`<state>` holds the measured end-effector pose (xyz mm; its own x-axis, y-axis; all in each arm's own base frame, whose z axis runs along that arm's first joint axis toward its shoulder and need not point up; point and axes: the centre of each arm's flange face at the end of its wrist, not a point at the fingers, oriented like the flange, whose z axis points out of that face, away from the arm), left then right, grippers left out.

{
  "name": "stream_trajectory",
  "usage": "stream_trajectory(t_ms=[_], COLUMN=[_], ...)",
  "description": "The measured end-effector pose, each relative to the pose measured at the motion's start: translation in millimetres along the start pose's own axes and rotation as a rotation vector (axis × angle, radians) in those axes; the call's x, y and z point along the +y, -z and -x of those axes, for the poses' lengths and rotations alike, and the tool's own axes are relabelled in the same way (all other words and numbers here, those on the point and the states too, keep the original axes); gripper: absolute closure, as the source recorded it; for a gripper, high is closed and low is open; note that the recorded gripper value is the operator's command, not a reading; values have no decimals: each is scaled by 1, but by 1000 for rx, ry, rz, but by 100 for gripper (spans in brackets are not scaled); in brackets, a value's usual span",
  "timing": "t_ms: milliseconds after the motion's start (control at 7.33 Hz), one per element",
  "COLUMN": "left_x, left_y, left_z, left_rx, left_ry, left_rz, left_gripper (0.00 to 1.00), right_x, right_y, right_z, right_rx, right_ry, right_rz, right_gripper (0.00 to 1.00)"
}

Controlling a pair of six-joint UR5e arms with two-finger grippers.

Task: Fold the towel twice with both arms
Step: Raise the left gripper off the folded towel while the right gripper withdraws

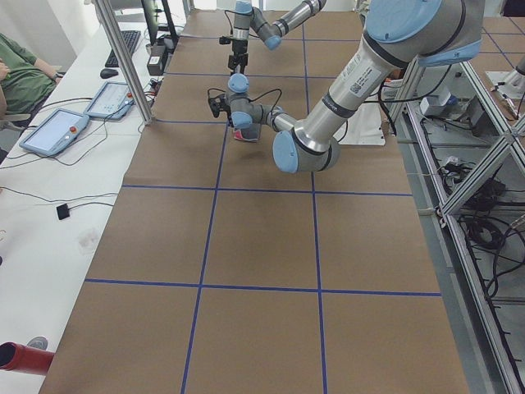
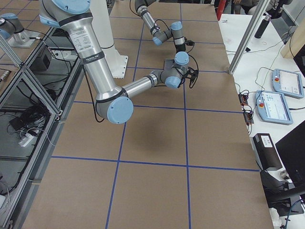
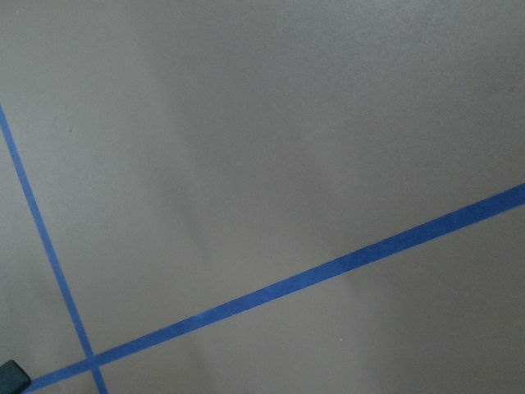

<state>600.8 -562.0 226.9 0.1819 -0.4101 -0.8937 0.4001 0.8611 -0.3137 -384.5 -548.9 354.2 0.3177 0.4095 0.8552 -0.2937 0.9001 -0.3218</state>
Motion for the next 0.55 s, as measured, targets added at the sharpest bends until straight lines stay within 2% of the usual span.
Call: stream_trajectory(t_ms=[546], left_x=[4], left_y=[13], left_z=[21], left_rx=[-10], left_ry=[-4], left_rz=[74], left_gripper=[0], right_x=[1], right_y=[1], right_z=[1], right_rx=[-2], right_ry=[1], right_rz=[0], right_gripper=[1])
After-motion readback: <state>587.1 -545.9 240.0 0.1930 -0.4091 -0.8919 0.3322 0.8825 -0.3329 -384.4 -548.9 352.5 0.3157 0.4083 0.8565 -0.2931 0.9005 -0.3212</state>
